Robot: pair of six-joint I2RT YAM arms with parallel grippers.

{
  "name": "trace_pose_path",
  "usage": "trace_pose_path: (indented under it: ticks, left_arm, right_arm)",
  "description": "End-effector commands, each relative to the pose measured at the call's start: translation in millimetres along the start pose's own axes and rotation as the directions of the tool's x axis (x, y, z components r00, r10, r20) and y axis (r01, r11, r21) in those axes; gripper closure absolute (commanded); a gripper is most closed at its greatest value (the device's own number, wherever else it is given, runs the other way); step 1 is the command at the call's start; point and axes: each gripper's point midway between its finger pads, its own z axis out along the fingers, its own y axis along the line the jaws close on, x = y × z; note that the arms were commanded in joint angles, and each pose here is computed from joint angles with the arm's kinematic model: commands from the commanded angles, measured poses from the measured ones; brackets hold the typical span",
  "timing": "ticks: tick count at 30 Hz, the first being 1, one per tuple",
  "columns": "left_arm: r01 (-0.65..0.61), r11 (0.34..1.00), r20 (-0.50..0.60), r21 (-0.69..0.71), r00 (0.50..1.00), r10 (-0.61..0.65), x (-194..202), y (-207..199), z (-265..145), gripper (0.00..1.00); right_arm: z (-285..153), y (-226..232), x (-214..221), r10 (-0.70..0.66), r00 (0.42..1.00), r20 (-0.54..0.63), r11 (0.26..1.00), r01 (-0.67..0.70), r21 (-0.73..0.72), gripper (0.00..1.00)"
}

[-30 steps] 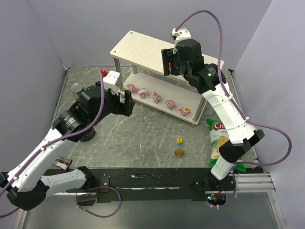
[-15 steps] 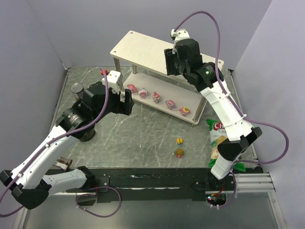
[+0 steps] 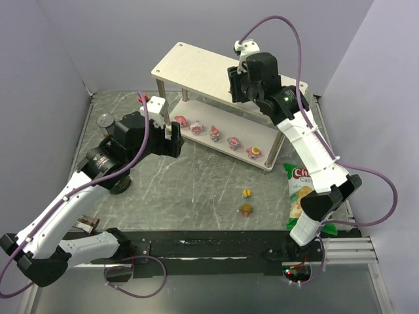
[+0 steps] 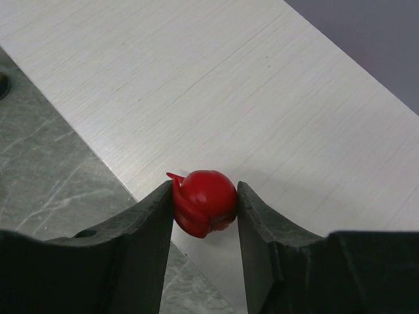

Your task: Place and organize the plastic toys onto the shelf

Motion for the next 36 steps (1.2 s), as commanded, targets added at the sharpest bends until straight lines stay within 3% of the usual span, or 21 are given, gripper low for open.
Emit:
trace_pose_path:
  ticks: [1,8,18,27,36]
  left_arm:
    - [0.014,1.0,-0.001,0.012,1.0,-0.014,2,-2,5,0.04]
    - [0.019,1.0,-0.01,0.019,1.0,-0.019,4,-3,7,0.03]
    - [0.021,0.999,-0.029,0.035,0.999,-0.02,9,-6,12,0.04]
    - [0.02,0.999,-0.04,0.034,0.999,-0.019,12,-6,14,0.04]
    - [0.024,0.999,-0.043,0.031,0.999,-0.022,13,-6,15,0.04]
  right_arm:
    - [-13,-6,-2,-0.043,0.999,0.019,0.997,0.044,-0.066,0.65]
    - [-30,-21,0,-0.079,0.997,0.019,0.99,0.081,-0.118,0.69]
    - [-39,-24,9,-0.077,0.997,-0.004,0.978,0.075,-0.196,0.68]
    - [-35,-26,10,-0.074,0.997,-0.009,0.98,0.072,-0.185,0.53]
    - [-34,-32,5,-0.064,0.998,-0.008,0.987,0.062,-0.151,0.31]
